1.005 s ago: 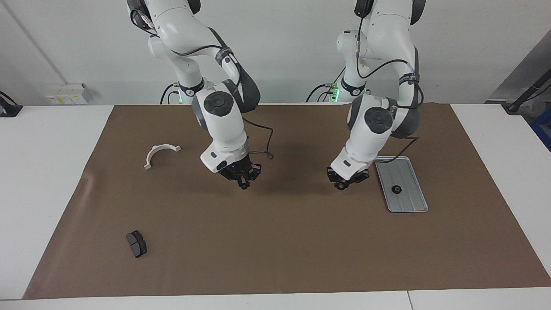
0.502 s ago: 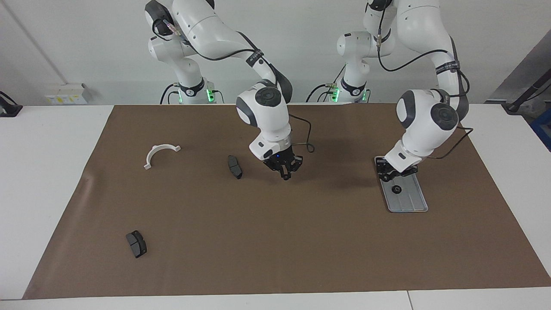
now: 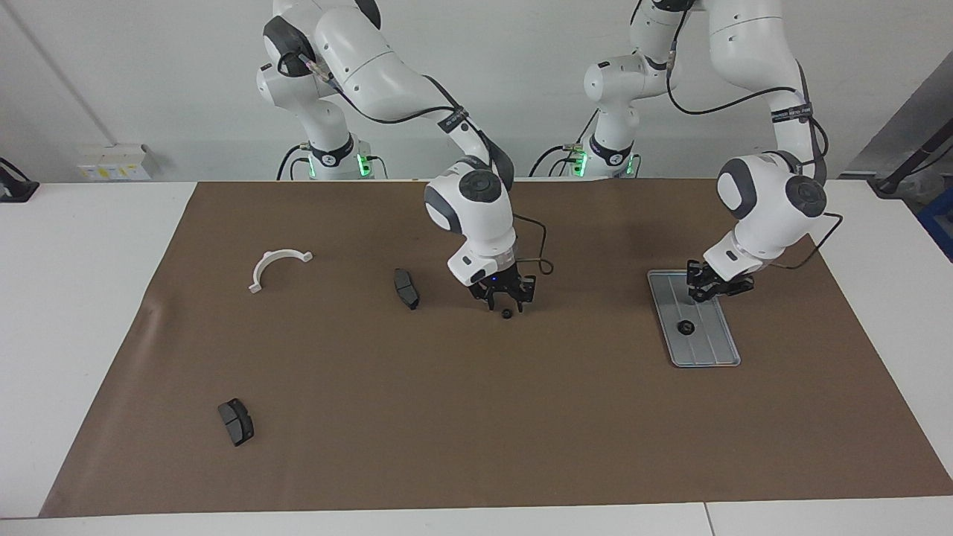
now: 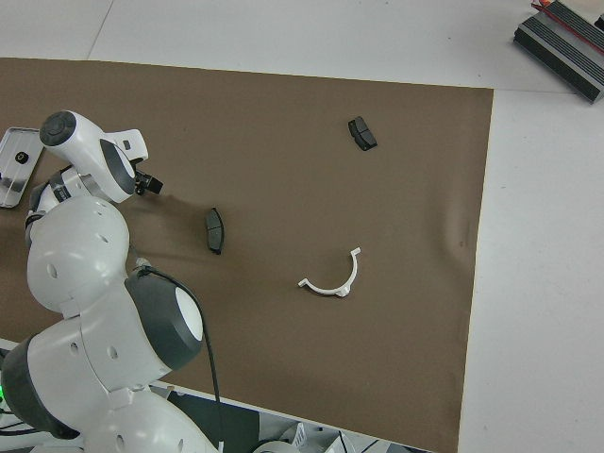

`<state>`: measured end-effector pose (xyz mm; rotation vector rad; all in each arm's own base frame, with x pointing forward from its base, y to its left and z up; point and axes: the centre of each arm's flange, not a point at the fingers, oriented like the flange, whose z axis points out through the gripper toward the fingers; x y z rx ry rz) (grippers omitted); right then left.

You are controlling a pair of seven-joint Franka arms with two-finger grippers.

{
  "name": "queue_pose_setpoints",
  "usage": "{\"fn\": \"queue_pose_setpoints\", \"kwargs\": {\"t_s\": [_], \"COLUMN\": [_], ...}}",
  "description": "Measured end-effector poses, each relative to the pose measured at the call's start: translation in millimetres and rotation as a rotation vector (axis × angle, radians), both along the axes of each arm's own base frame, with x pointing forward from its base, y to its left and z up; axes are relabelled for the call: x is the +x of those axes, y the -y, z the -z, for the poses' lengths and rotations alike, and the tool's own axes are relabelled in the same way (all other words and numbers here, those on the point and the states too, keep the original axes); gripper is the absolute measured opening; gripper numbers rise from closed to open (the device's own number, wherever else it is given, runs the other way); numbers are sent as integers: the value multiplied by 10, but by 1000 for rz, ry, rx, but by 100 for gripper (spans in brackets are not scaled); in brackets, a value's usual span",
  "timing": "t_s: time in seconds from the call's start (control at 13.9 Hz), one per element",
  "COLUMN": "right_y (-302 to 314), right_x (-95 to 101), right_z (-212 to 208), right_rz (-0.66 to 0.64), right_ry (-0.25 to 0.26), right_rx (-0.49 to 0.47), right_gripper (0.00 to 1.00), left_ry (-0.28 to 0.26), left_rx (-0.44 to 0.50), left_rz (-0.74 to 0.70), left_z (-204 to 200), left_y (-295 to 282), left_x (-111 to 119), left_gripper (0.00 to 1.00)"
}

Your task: Pick bearing gear from pile to tray

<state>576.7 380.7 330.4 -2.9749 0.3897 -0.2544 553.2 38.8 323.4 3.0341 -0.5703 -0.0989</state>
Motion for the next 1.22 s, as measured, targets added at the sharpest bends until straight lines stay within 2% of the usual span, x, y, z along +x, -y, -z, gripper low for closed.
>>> {"fn": "queue_pose_setpoints", "kwargs": {"t_s": [0.22,0.29,0.36,0.57,0.79,1.0,1.22], "right_y": [829,1111,1356,1956,2328,2778,3219], "right_x": [365,453,522,649,675,614,455], "right_z": [-577,-743,-864,-1080,-1299,-1677,-2012], "right_rz": [34,32,33,18,18,0,-30], "right_ry": [32,42,50,53,59,45,6], "right_rx": [-49,-65,-78,-116,-141,-182,-229], "right_gripper": [100,100,100,100,100,100,100], "left_ry": [6,12,23,52,82,110,130], "left_rx": [0,1,3,9,0,-21,-47], "left_rz": [-2,-12,-36,-148,-223,-263,-278], "left_z": [-13,-25,-57,-213,-388,-519,-552], "left_y": [22,69,184,1029,1839,2534,3076], "left_x": [7,20,51,126,97,-1,-61], "left_gripper": [83,96,100,100,100,100,98]}}
